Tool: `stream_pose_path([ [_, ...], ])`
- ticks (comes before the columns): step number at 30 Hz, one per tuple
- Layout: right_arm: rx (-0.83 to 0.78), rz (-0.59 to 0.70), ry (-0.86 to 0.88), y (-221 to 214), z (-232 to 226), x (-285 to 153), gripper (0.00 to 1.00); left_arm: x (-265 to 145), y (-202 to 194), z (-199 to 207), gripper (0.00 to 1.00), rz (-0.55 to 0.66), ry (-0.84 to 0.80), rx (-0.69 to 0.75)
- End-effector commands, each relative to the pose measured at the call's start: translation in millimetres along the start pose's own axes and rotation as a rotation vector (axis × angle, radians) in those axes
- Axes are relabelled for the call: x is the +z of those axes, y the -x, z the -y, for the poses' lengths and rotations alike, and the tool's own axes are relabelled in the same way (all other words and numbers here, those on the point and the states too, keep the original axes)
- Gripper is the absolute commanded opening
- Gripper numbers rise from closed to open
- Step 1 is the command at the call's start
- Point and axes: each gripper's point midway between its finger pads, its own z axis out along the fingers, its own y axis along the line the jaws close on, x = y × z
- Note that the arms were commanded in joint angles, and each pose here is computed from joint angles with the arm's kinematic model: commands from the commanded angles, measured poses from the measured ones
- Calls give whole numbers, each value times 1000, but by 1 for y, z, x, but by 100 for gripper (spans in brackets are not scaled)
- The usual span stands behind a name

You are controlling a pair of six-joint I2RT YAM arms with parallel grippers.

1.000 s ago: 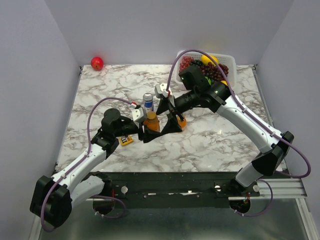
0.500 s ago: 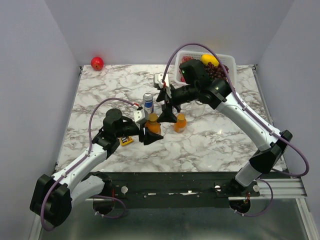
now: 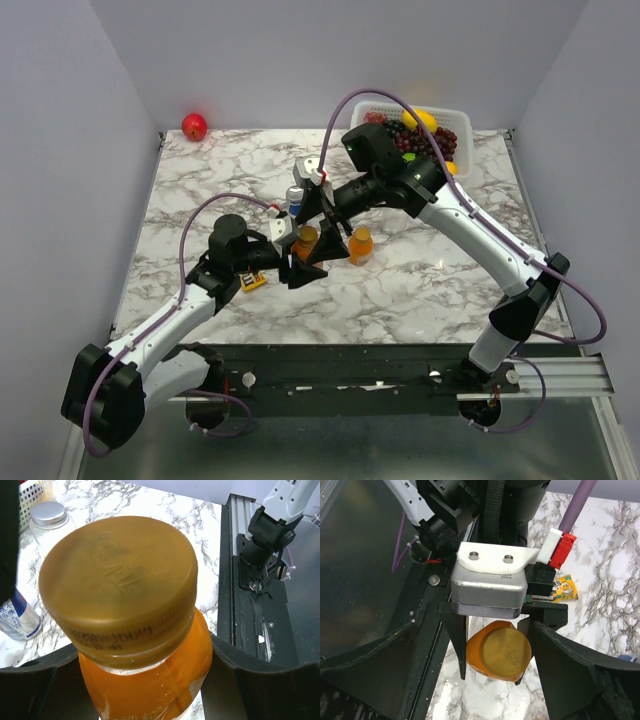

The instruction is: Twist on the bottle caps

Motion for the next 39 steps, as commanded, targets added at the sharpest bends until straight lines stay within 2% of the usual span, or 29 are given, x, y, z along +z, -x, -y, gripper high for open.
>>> stream_pose_path([
  [1, 40, -19, 35, -11, -4, 5, 100, 2, 16, 2, 0, 28, -20, 47],
  [9, 51, -49, -12, -20, -2, 2, 100, 1, 19, -4, 0, 37, 10, 45],
  [18, 9, -84, -57, -27, -9, -10, 100, -7, 20, -20, 0, 66, 73, -20],
  [24, 13, -161, -120, -50, -10, -19, 100, -10, 23, -24, 0, 78, 85, -22],
  [28, 32, -235, -228, -69, 2, -30, 100, -11, 18, -20, 0, 62, 64, -19],
  [33, 47, -105, -305, -26, 36, -46, 100, -8, 10, -8, 0, 32, 9, -23],
  [34, 3, -75, -311, -9, 39, -49, 100, -7, 9, -6, 0, 24, 0, -26],
  [39, -33, 31, -139, 19, 30, -31, 100, -2, 9, 2, 0, 11, -39, -27],
])
